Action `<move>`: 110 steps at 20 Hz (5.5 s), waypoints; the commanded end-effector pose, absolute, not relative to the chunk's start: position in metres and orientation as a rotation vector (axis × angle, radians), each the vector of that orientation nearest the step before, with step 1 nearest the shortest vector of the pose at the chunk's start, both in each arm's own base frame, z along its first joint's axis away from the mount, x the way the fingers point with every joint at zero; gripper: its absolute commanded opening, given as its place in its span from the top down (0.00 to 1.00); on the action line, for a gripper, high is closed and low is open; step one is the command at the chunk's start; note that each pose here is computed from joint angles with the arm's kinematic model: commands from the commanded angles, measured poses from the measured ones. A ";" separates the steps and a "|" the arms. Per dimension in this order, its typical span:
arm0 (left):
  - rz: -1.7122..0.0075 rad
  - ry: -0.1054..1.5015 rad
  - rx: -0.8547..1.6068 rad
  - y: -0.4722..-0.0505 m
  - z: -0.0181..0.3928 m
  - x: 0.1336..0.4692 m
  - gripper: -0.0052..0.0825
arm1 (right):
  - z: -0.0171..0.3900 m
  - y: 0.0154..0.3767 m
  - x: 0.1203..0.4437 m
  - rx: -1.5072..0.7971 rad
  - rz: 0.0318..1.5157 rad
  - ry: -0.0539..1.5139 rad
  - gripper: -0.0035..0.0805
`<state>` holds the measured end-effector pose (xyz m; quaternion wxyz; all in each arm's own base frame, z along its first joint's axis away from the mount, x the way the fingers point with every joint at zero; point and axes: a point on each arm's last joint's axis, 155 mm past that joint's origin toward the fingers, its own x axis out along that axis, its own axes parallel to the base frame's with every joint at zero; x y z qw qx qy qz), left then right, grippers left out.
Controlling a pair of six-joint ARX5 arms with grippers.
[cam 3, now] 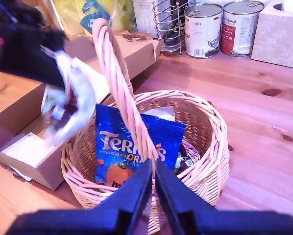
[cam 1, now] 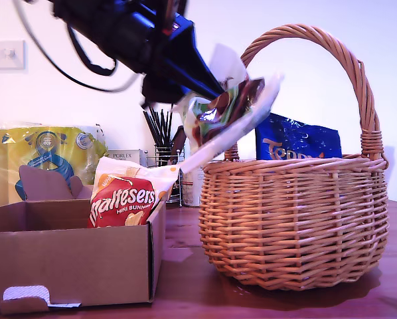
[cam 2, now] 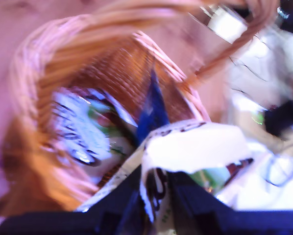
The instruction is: Move the bags of Easter eggs from the cardboard box on the left into the woven basket on the right side.
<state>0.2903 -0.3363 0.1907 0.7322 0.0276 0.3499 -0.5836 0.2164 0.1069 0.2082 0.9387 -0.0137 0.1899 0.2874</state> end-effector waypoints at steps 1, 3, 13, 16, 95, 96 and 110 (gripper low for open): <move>-1.238 0.690 0.019 -0.340 0.201 0.296 0.86 | 0.215 0.107 0.216 -0.035 0.587 0.368 0.97; -1.205 0.614 -0.009 -0.346 0.203 0.301 0.86 | 0.215 0.105 0.217 -0.038 0.575 0.370 0.97; -1.135 0.507 0.080 -0.385 0.182 0.311 0.85 | 0.213 0.104 0.217 -0.036 0.567 0.377 0.97; -1.145 0.501 0.064 -0.401 0.166 0.314 0.85 | 0.213 0.104 0.217 -0.036 0.567 0.377 0.97; -1.092 0.731 0.410 -0.195 0.080 0.367 0.22 | 0.216 0.104 0.219 -0.039 0.568 0.362 0.97; -1.107 0.748 0.400 -0.197 0.080 0.362 0.26 | 0.216 0.104 0.219 -0.039 0.568 0.362 0.97; -1.152 1.058 0.539 -0.210 0.014 0.306 0.37 | 0.218 0.104 0.219 -0.038 0.568 0.356 0.97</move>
